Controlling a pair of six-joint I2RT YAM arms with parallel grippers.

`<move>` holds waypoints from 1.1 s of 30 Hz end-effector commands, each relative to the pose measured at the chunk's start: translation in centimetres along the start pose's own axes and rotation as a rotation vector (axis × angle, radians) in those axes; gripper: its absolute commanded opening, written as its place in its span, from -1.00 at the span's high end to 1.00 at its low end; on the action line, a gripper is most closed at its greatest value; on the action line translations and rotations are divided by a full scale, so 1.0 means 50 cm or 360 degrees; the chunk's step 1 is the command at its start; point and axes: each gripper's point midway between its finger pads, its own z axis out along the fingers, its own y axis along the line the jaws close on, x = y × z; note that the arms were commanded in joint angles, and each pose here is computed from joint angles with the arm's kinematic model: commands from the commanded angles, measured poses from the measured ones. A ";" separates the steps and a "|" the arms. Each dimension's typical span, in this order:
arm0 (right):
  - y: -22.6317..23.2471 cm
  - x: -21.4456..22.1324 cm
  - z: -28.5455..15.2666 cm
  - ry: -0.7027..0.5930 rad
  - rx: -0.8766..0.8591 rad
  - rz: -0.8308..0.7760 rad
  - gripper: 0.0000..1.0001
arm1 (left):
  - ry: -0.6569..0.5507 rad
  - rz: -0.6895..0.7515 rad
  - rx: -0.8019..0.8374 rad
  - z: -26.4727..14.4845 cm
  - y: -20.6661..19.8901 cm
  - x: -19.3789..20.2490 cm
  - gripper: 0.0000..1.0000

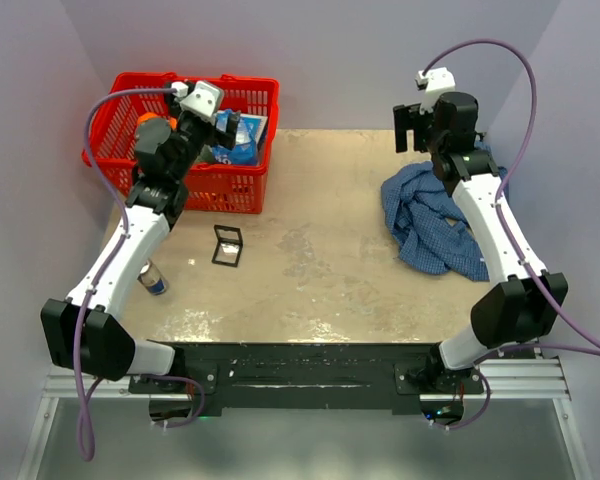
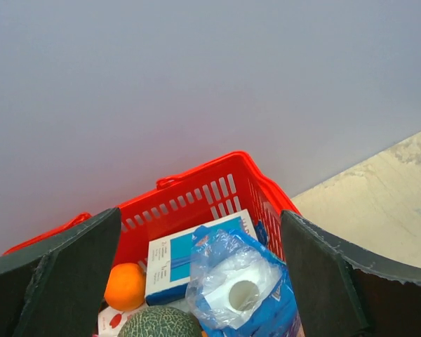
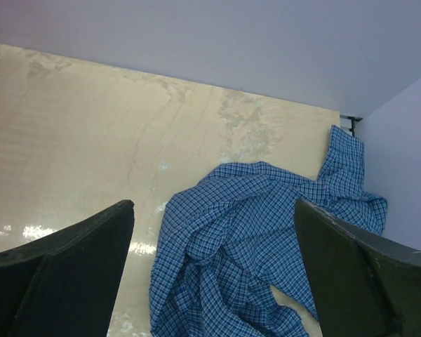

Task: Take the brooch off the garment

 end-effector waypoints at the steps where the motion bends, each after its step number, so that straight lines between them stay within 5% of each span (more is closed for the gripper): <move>1: -0.002 0.027 0.012 0.0065 -0.0014 -0.0141 -0.98 | 0.0015 0.0071 0.0083 -0.018 -0.022 0.000 -0.99; 4: 0.005 0.115 0.023 0.0304 -0.0192 -0.0418 -0.91 | 0.0079 0.0115 0.0211 -0.043 -0.059 0.035 -0.99; 7: 0.005 0.200 0.041 0.0536 -0.0278 -0.0388 -0.75 | 0.0149 0.0162 0.0441 -0.073 -0.116 0.064 -0.99; 16: 0.021 0.427 0.095 0.0892 -0.0449 -0.0655 -0.60 | 0.0291 0.0274 0.0697 -0.148 -0.184 0.124 -0.94; 21: 0.031 0.476 0.116 0.0983 -0.0482 -0.0646 -0.57 | 0.0291 0.0291 0.0728 -0.150 -0.193 0.128 -0.93; 22: 0.033 0.485 0.118 0.1000 -0.0493 -0.0652 -0.52 | 0.0289 0.0298 0.0729 -0.149 -0.194 0.132 -0.93; 25: 0.052 0.518 0.128 0.1079 -0.0590 -0.0649 0.13 | 0.0287 0.0294 0.0743 -0.148 -0.199 0.137 -0.92; 26: 0.058 0.504 0.133 0.1060 -0.0613 -0.0627 0.45 | 0.0283 0.0293 0.0747 -0.147 -0.199 0.136 -0.92; 29: 0.098 0.420 0.119 0.0928 -0.0704 -0.0616 0.81 | 0.0270 0.0297 0.0764 -0.145 -0.202 0.132 -0.91; 33: 0.210 0.175 0.012 0.0437 -0.1058 -0.0616 0.99 | 0.0267 0.0300 0.0749 -0.139 -0.198 0.130 -0.91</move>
